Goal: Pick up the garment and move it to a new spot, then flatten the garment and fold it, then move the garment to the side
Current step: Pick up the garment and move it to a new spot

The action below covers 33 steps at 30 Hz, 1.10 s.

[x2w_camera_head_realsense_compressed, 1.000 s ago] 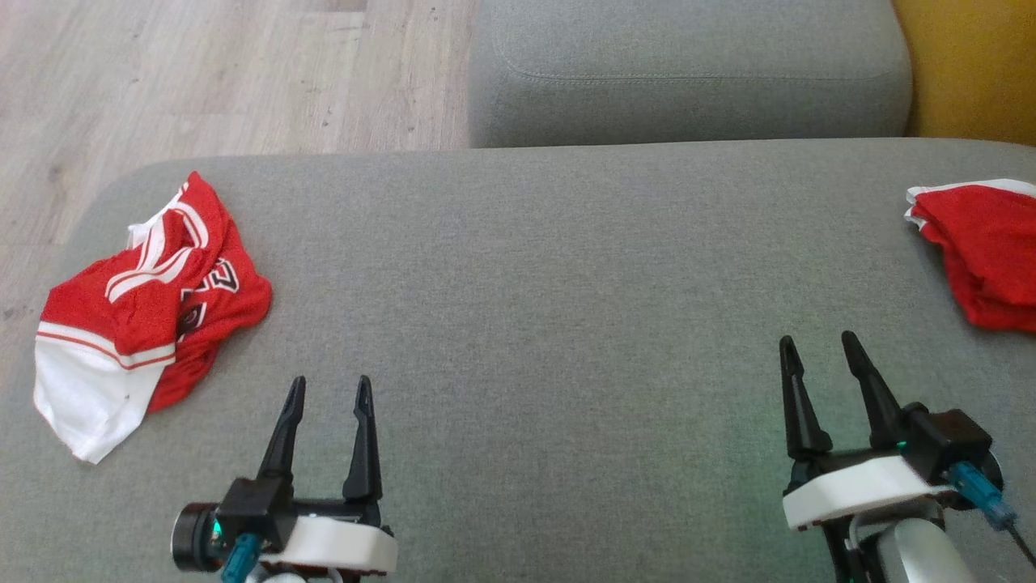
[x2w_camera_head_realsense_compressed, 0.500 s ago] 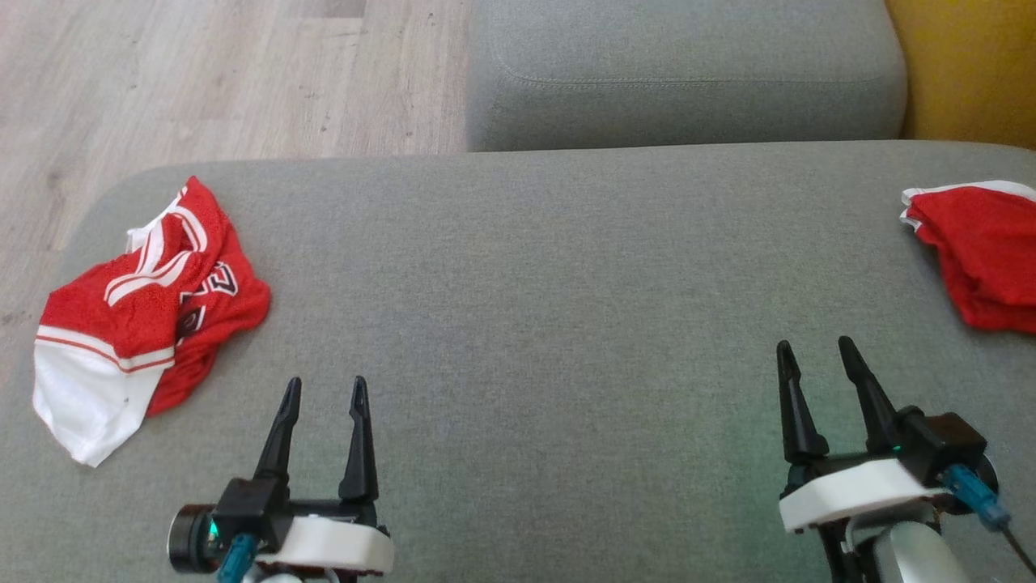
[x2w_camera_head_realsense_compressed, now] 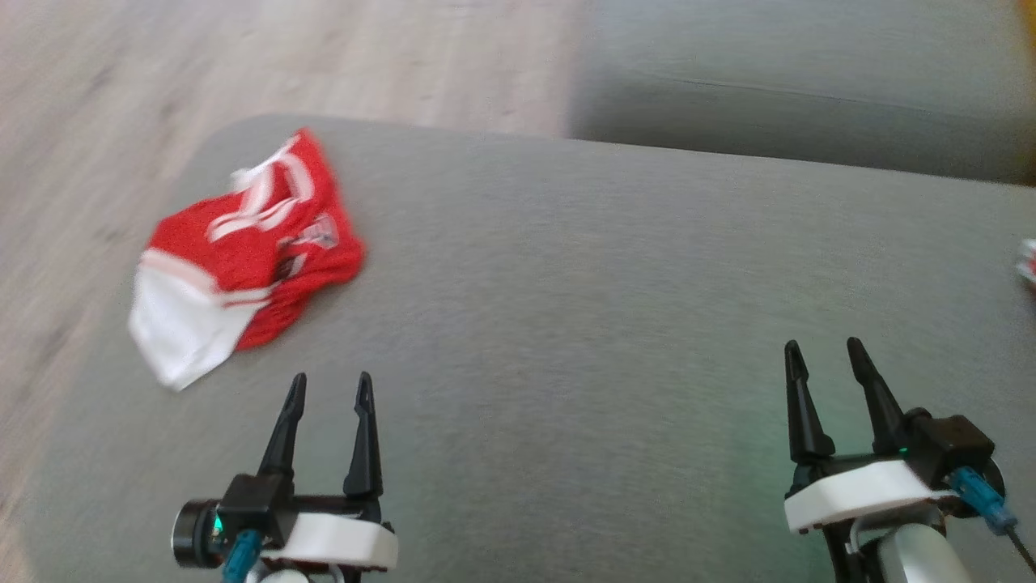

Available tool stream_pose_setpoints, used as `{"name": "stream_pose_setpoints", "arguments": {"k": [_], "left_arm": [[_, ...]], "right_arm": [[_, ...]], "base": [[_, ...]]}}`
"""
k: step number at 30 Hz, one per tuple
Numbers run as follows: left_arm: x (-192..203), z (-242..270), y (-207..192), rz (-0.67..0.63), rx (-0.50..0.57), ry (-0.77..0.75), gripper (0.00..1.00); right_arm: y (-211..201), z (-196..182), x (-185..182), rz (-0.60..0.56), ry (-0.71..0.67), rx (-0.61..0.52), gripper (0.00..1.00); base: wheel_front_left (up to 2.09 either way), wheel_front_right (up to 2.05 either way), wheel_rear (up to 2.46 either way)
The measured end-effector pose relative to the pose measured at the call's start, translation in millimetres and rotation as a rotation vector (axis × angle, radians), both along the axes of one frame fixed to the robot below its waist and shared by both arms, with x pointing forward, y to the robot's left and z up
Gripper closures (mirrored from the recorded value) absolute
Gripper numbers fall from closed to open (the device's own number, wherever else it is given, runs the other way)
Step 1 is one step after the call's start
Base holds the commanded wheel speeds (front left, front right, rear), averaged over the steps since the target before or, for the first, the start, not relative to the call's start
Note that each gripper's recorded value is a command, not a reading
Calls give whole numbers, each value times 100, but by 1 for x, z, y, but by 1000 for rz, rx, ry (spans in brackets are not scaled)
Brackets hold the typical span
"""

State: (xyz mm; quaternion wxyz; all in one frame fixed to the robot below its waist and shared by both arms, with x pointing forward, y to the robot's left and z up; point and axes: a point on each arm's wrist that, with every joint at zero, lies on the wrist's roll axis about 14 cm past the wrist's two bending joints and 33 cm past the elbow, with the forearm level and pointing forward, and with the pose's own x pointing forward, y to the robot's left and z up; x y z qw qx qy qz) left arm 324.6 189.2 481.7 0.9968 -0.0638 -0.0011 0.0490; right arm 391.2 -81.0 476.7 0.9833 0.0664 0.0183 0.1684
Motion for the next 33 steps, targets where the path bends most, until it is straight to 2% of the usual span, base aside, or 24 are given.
{"name": "stream_pose_setpoints", "arguments": {"k": [5,6,11,17,21,24,27,30,33], "left_arm": [[-22,-1,35,127,1,7,0],[-34,-2,51,192,3,10,0],[-62,5,90,358,-7,-3,0],[-61,10,109,458,7,9,0],[-29,29,118,436,59,-31,0],[17,49,122,359,121,-74,0],[62,49,128,287,169,-50,0],[94,16,139,240,190,79,0],[114,-25,154,238,163,276,0]], "right_arm": [[44,-5,7,126,11,-8,0],[63,-7,8,181,16,-8,0],[107,-14,8,315,28,-13,0],[129,-35,27,421,45,-51,0],[128,-49,50,437,42,-71,0],[122,-61,69,436,37,-90,0],[113,-79,81,436,46,-115,0],[108,-91,90,435,50,-117,0],[95,-90,104,404,20,-121,0]], "base": [[0,0,0],[0,0,0],[0,0,0],[0,0,0],[0,0,0],[0,0,0],[0,0,0],[0,0,0],[0,0,0]]}}
